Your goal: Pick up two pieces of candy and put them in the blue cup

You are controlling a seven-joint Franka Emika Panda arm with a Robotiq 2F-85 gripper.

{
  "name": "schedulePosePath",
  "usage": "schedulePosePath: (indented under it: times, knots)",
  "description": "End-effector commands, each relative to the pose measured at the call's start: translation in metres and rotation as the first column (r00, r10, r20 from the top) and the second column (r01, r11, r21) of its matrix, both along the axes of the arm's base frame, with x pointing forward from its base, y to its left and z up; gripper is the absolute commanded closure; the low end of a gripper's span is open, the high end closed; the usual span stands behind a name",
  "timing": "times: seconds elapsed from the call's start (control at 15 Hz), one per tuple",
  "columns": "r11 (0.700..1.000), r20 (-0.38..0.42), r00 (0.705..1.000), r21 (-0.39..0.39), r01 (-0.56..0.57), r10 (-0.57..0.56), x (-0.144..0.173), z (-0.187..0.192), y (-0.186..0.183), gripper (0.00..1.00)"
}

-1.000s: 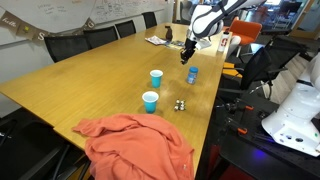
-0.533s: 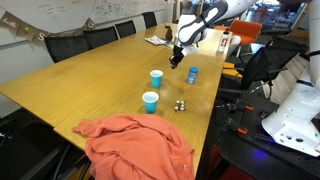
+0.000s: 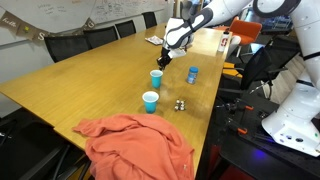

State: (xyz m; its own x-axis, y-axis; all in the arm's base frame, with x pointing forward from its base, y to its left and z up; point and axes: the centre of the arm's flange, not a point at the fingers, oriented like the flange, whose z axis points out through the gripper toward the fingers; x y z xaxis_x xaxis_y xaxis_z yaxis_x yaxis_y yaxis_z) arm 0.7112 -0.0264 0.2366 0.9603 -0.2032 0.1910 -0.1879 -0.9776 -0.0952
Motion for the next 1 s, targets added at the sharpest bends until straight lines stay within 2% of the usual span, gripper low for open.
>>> schedulePosePath:
  times: [0.0,0.13,0.2,0.33,0.53,0.73,0.93]
  knots:
    - [0.999,-0.024,0.999,0.015,0.037,-0.037,0.037,-0.011,0.003,0.94]
    - [0.999,-0.028,0.998,0.019,0.051,-0.050,0.046,-0.018,0.003,0.94]
    - [0.998,-0.033,0.998,0.021,0.056,-0.055,0.050,-0.021,0.003,0.52]
    - [0.997,-0.041,0.997,0.024,0.073,-0.072,0.055,-0.025,0.000,0.44]
    - [0.996,-0.047,0.995,0.038,0.085,-0.083,0.058,-0.021,-0.003,0.20]
    - [0.995,-0.051,0.995,0.051,0.089,-0.086,0.044,0.001,-0.008,0.01]
    - [0.995,-0.048,0.996,0.057,0.077,-0.075,0.019,0.027,-0.016,0.00]
